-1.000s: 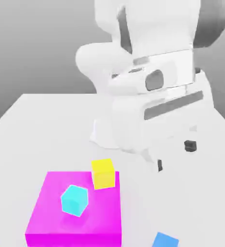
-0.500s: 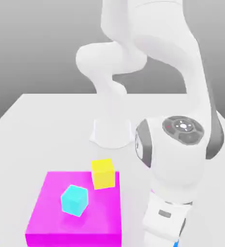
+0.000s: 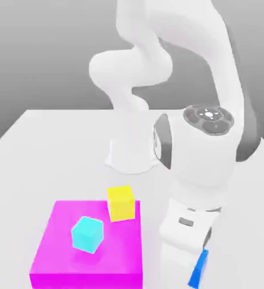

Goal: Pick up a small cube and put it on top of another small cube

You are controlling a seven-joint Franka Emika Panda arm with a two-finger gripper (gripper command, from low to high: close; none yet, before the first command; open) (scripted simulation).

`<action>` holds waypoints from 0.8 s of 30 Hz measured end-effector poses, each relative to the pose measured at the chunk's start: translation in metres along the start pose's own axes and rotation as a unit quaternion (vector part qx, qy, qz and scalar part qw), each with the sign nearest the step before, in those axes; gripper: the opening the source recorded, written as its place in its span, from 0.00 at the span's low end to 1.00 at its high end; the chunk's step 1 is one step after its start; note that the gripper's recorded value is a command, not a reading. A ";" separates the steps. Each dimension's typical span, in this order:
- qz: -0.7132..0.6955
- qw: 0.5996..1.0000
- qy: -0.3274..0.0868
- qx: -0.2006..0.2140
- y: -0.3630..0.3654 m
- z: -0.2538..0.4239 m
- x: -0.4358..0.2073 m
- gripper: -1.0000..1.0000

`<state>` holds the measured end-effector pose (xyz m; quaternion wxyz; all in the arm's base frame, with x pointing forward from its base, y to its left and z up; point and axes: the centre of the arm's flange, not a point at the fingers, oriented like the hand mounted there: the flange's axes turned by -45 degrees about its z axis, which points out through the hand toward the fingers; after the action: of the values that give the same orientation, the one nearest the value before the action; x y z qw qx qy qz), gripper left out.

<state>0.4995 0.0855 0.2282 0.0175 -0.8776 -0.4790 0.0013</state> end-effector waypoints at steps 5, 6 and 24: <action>0.057 0.998 0.007 0.010 -0.007 -0.036 -0.048 0.00; 0.068 0.998 0.007 0.011 -0.009 -0.043 -0.058 0.00; 0.200 0.980 -0.003 -0.015 -0.068 -0.053 -0.173 0.00</action>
<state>0.3500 -0.0250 0.2804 0.0019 -0.9560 -0.2935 0.0002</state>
